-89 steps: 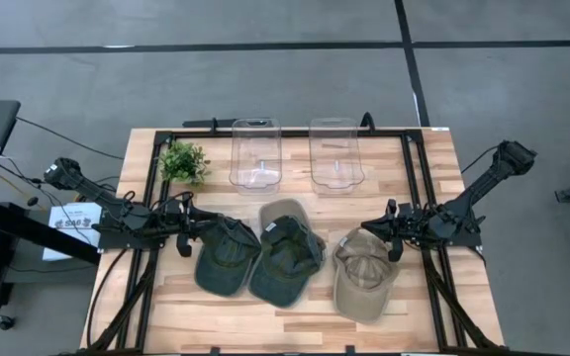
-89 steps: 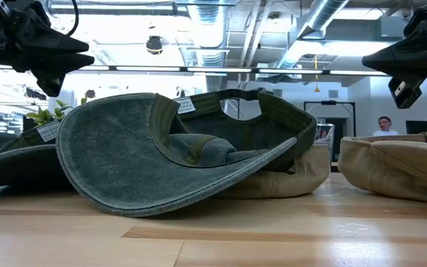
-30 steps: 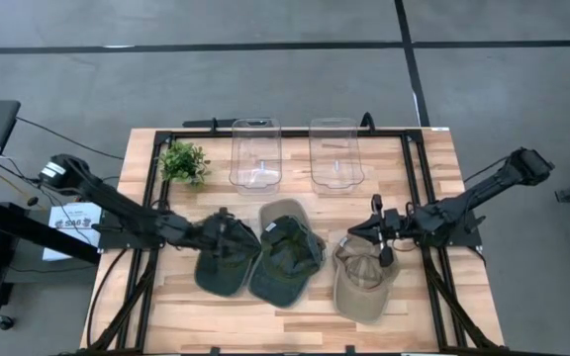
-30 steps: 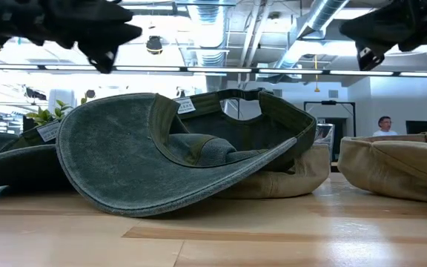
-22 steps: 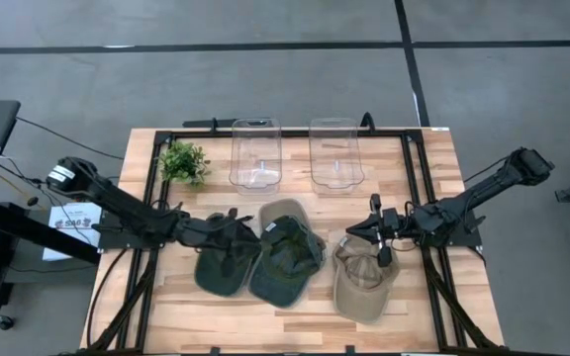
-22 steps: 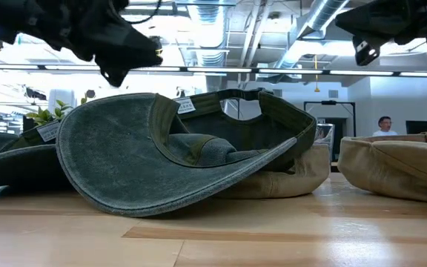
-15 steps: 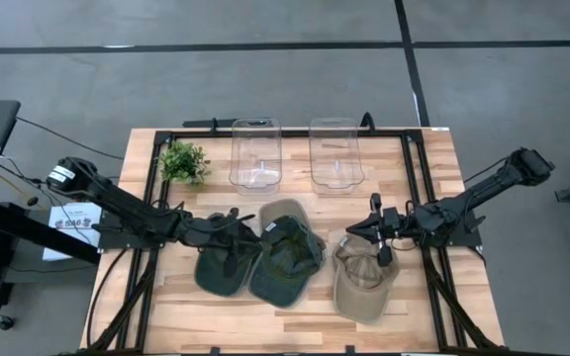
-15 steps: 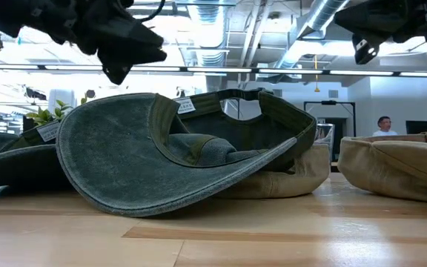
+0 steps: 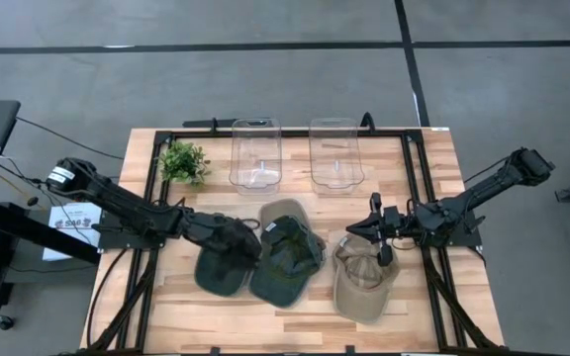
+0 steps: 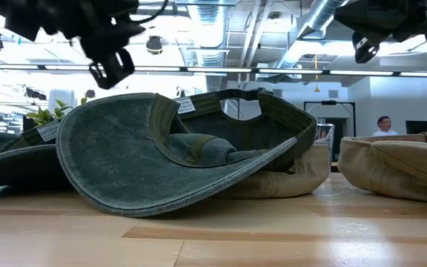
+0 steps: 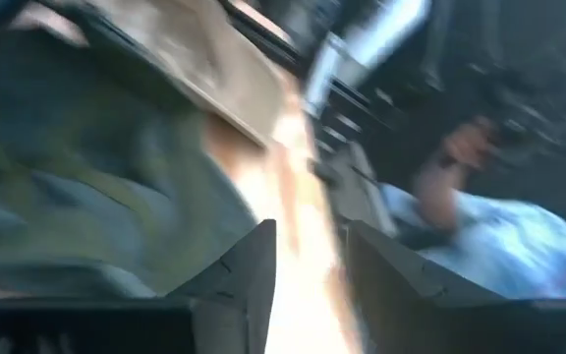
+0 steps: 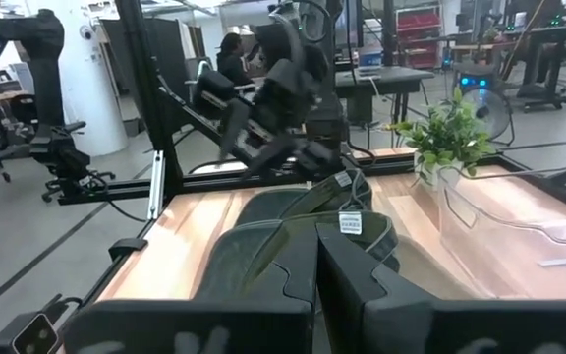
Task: Pick & Place hat
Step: Put the right black cap into the right transparent bin
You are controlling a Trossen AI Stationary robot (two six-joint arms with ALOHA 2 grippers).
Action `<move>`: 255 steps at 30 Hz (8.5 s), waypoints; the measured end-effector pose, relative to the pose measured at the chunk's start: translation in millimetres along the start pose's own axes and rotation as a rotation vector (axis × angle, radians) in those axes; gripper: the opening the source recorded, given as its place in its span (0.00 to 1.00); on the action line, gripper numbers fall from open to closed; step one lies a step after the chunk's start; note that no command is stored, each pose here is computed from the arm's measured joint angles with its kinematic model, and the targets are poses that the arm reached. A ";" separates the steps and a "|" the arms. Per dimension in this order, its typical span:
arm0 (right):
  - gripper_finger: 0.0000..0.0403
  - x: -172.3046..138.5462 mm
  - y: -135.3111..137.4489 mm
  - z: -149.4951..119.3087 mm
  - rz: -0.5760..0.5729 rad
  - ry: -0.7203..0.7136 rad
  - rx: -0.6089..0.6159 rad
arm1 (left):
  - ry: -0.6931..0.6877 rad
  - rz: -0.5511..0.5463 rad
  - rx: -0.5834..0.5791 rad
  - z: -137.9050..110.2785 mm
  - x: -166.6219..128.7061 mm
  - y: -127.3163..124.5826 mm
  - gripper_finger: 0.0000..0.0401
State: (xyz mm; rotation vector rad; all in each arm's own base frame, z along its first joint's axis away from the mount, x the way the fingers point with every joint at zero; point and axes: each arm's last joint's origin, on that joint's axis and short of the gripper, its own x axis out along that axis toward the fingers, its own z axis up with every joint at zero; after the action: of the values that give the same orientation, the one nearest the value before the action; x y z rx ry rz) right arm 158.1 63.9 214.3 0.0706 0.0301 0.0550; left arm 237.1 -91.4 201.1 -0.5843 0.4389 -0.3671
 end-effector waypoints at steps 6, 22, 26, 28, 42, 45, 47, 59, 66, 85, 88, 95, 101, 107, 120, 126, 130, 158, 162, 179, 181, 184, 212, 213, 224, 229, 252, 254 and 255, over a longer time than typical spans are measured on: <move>0.00 0.7 -2.2 0.2 -0.014 -0.001 -0.002 | 0.001 0.016 -0.028 -11.3 1.6 -13.4 0.37; 0.00 0.7 -2.3 -1.0 -0.015 0.010 -0.018 | -0.011 0.371 -0.253 -33.7 -2.5 -2.8 0.34; 0.00 0.7 -2.3 -1.0 -0.015 0.010 -0.017 | -0.011 0.371 -0.261 -33.7 -2.5 -2.8 0.34; 0.00 0.7 -2.3 -1.0 -0.015 0.010 -0.017 | -0.011 0.372 -0.263 -33.8 -2.5 -2.8 0.34; 0.00 0.7 -2.4 -1.4 -0.015 0.013 -0.011 | 0.080 0.439 -0.307 -53.0 14.5 12.9 0.34; 0.00 0.7 -2.4 -2.0 -0.016 0.020 -0.013 | 0.080 0.410 -0.311 -50.3 13.0 10.0 0.34; 0.00 0.7 -2.5 -2.6 -0.016 0.026 -0.015 | 0.073 0.386 -0.301 -47.1 10.5 6.6 0.34; 0.00 0.7 -2.5 -3.4 -0.017 0.034 -0.018 | 0.052 0.399 -0.277 -41.7 8.9 9.5 0.34; 0.00 0.7 -2.5 -3.4 -0.017 0.034 -0.018 | 0.045 0.391 -0.282 -41.7 10.2 9.4 0.34; 0.00 0.7 -2.5 -3.4 -0.017 0.034 -0.018 | 0.007 0.363 -0.289 -37.6 11.5 7.6 0.34; 0.00 0.7 -2.5 -3.4 -0.017 0.034 -0.018 | 0.002 0.367 -0.288 -37.5 11.4 7.7 0.34; 0.00 0.7 -2.5 -3.4 -0.017 0.034 -0.018 | 0.024 0.407 -0.304 -45.5 17.9 14.5 0.34; 0.00 0.7 -2.5 -3.4 -0.017 0.033 -0.018 | 0.038 0.391 -0.326 -52.2 27.5 19.2 0.34; 0.00 0.7 -2.5 -3.4 -0.017 0.034 -0.018 | 0.053 0.403 -0.334 -56.7 30.9 22.7 0.34; 0.00 0.7 -2.5 -3.4 -0.017 0.034 -0.018 | -0.008 0.369 -0.266 -50.6 32.5 19.1 0.07; 0.00 0.7 -2.5 -3.4 -0.017 0.034 -0.018 | -0.055 0.307 -0.229 -44.9 34.1 13.7 0.04; 0.00 0.7 -2.5 -3.4 -0.017 0.033 -0.018 | -0.077 0.281 -0.211 -42.2 34.7 11.3 0.03; 0.00 -14.5 -21.7 45.7 -0.632 -0.343 -0.126 | -0.453 0.565 0.227 34.7 0.9 16.7 0.03; 0.00 -8.7 -30.7 52.5 -0.713 -0.345 -0.157 | -0.419 0.531 0.257 45.6 24.8 14.2 0.03; 0.00 81.7 -23.7 54.5 -0.699 -0.206 -0.315 | -0.352 0.543 0.271 45.5 62.1 18.0 0.03; 0.00 95.7 -17.7 46.8 -0.690 -0.158 -0.363 | -0.351 0.546 0.271 45.0 62.2 17.7 0.04; 0.00 111.5 -9.3 34.0 -0.686 -0.090 -0.431 | -0.345 0.542 0.273 43.8 62.5 16.5 0.03; 0.00 99.4 -0.5 53.0 -0.923 0.055 -0.585 | -0.314 0.515 0.308 37.2 53.9 -7.7 0.04; 0.00 99.5 -0.4 52.9 -0.919 0.049 -0.578 | -0.314 0.516 0.308 37.2 53.8 -7.6 0.04; 0.19 96.7 0.1 69.8 -0.924 0.008 -0.544 | -0.314 0.519 0.307 37.1 53.8 -7.4 0.04; 0.34 95.3 3.9 72.5 -0.904 -0.004 -0.545 | -0.312 0.521 0.307 37.0 53.8 -7.2 0.04; 0.59 80.7 3.9 89.2 -0.883 -0.071 -0.472 | -0.308 0.525 0.306 36.7 53.8 -6.8 0.04; 0.61 81.7 3.9 89.8 -0.846 -0.104 -0.456 | -0.310 0.524 0.304 36.6 53.9 -6.9 0.04; 0.62 82.4 3.7 90.2 -0.819 -0.127 -0.446 | -0.311 0.528 0.304 36.8 53.8 -6.7 0.04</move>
State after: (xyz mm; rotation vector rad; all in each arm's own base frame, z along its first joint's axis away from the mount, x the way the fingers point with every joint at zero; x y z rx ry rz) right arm 243.0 66.0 302.2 -0.3866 -0.0817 -0.7598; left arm 299.3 -104.3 217.0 -0.2071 0.2168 0.1628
